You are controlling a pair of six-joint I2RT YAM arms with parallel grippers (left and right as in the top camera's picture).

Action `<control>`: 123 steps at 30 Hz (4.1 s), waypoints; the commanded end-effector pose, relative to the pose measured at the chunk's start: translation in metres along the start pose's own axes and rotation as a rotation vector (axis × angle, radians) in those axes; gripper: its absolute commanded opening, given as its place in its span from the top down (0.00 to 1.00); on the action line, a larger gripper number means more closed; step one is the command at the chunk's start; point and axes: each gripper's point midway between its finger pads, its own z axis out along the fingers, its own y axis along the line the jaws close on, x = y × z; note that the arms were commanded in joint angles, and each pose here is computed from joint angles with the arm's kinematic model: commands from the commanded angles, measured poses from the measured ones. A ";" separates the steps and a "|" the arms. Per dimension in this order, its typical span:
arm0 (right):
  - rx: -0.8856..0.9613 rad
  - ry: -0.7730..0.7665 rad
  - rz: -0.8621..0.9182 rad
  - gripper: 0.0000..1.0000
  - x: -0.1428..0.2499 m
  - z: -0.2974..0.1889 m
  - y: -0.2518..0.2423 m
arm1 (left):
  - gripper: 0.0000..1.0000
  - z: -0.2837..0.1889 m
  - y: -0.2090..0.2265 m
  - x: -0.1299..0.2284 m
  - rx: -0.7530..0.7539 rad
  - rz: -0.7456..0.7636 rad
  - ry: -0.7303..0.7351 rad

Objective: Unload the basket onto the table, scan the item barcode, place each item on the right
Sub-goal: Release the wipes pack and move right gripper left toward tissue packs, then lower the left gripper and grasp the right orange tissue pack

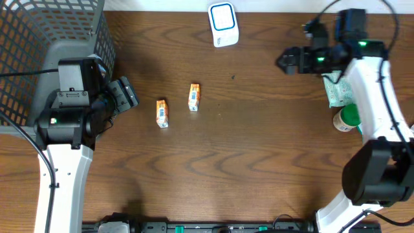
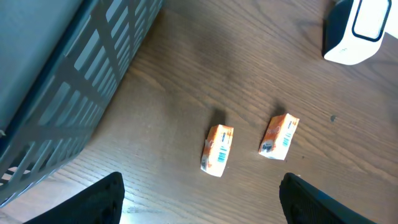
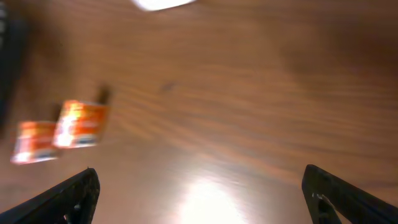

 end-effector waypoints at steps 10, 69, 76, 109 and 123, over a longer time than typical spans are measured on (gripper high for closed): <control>0.031 0.127 0.058 0.01 0.063 0.081 0.116 | 0.20 -0.004 0.001 -0.006 -0.008 0.007 -0.020; 0.422 0.313 0.303 0.01 0.121 0.037 -0.040 | 0.43 0.190 -0.127 0.102 0.045 0.522 0.201; 0.422 0.313 0.303 0.01 0.121 0.038 -0.040 | 0.43 0.215 -0.123 0.111 0.029 0.580 0.211; 0.421 0.310 0.302 0.01 0.120 0.038 -0.040 | 0.55 0.229 -0.120 0.118 0.021 0.580 0.224; 0.421 0.311 0.299 0.01 0.120 0.038 -0.039 | 0.75 0.217 -0.119 0.118 0.022 0.581 0.245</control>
